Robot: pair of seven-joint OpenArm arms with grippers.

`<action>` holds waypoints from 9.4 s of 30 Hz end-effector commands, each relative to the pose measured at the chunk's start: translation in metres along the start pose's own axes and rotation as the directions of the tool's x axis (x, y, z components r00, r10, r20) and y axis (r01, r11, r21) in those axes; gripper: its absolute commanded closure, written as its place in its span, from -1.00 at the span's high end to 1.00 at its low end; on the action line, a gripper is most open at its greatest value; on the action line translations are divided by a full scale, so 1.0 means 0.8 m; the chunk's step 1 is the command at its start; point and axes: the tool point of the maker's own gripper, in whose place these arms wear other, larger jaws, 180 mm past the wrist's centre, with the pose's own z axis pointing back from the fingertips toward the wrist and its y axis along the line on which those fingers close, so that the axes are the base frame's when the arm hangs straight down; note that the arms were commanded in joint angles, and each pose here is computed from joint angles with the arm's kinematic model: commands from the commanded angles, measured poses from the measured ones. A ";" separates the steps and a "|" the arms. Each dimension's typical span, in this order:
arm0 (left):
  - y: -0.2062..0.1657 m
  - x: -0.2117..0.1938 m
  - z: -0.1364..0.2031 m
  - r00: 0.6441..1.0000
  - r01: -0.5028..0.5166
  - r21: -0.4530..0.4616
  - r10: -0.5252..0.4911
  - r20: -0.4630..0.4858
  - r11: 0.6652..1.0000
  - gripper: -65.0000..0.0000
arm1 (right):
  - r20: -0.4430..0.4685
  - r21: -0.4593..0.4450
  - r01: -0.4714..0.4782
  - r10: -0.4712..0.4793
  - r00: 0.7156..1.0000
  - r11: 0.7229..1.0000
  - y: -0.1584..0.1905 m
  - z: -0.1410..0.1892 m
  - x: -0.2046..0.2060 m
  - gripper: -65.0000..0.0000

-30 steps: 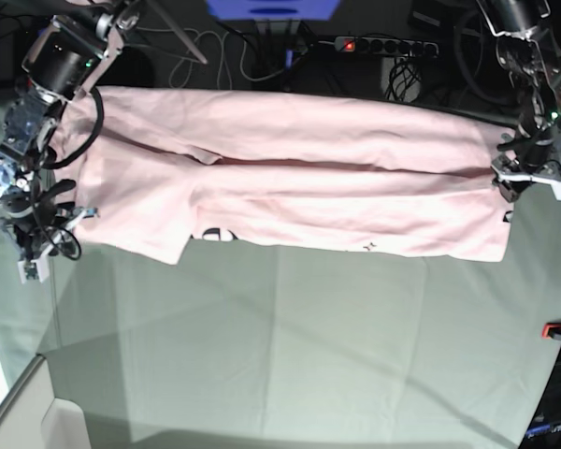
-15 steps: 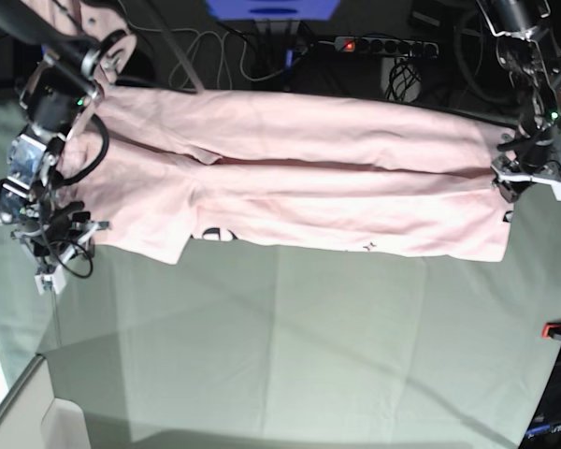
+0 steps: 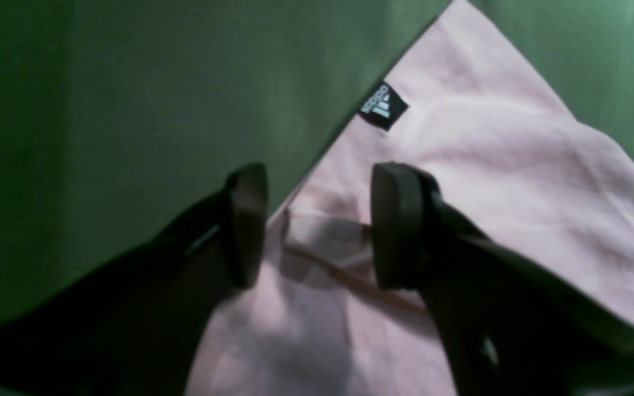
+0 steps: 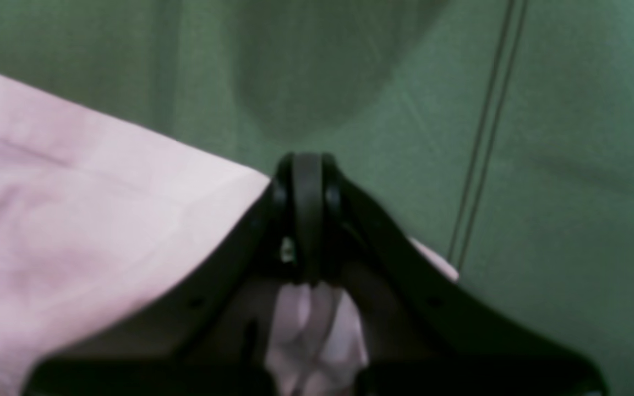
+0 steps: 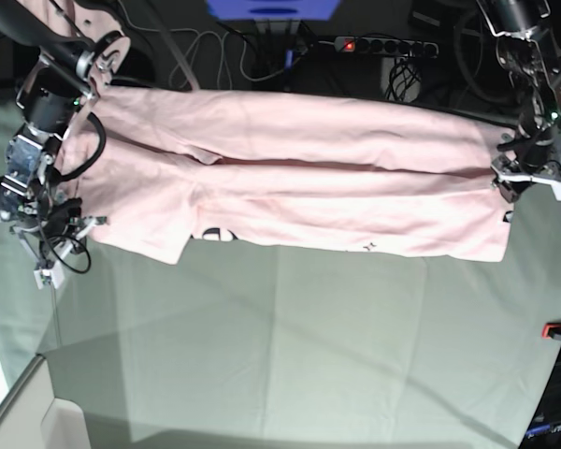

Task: Layout the t-shirt on the table in an organized manner, then fold the t-shirt properly
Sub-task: 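Pull the folded shirt taut between both grippers and smooth it, then grasp the strip's end with the left gripper, right gripper holding the other end, then lift the strip end with the left gripper and fold it toward the right gripper, then lay the folded end down, open the left gripper and raise it, then grasp the strip's other end with the right gripper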

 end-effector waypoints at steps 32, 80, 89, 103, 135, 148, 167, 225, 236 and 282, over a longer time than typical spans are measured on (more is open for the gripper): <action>0.032 0.051 0.010 0.993 -0.038 0.042 0.033 0.112 0.998 -0.08 | 0.164 -0.212 -0.004 0.040 0.986 0.977 -0.001 0.137 -0.023 -1.00; 0.029 0.121 0.054 0.963 0.003 0.027 -0.010 0.268 1.000 0.59 | 0.099 -0.248 0.194 -0.175 0.980 0.949 -0.023 0.151 -0.115 -0.06; 0.009 0.053 0.004 0.996 0.024 -0.014 -0.023 0.089 1.000 0.59 | 0.133 -0.272 0.195 -0.164 0.977 0.942 -0.022 0.165 -0.103 0.13; -0.020 0.023 -0.025 0.995 0.097 -0.070 -0.098 -0.011 0.993 0.58 | 0.127 -0.268 0.195 -0.166 0.978 0.944 -0.021 0.164 -0.105 0.13; -0.069 0.038 0.015 0.978 0.204 -0.168 -0.195 0.068 0.964 -1.00 | 0.130 -0.269 0.192 -0.161 0.978 0.944 -0.021 0.164 -0.103 0.13; -0.234 -0.001 0.113 0.950 0.313 -0.468 -0.267 0.164 0.826 -1.00 | 0.130 -0.276 0.195 -0.165 0.978 0.941 -0.023 0.166 -0.104 0.13; -0.444 -0.178 0.182 0.804 0.555 -0.620 -0.548 0.230 0.555 -1.00 | 0.129 -0.277 0.194 -0.164 0.978 0.941 -0.024 0.166 -0.104 0.13; -0.412 -0.247 0.213 0.638 0.640 -0.691 -0.733 0.235 0.335 -1.00 | 0.139 -0.276 0.196 -0.163 0.977 0.941 -0.024 0.165 -0.099 0.13; -0.429 -0.180 0.222 0.701 0.647 -0.653 -0.645 0.306 0.393 -1.00 | 0.131 -0.275 0.194 -0.164 0.978 0.942 -0.023 0.165 -0.103 0.13; -0.303 -0.167 0.164 0.595 0.739 -0.520 -0.777 0.207 0.427 -1.00 | -0.016 -0.169 0.255 -0.262 0.965 0.952 -0.053 0.083 -0.118 0.49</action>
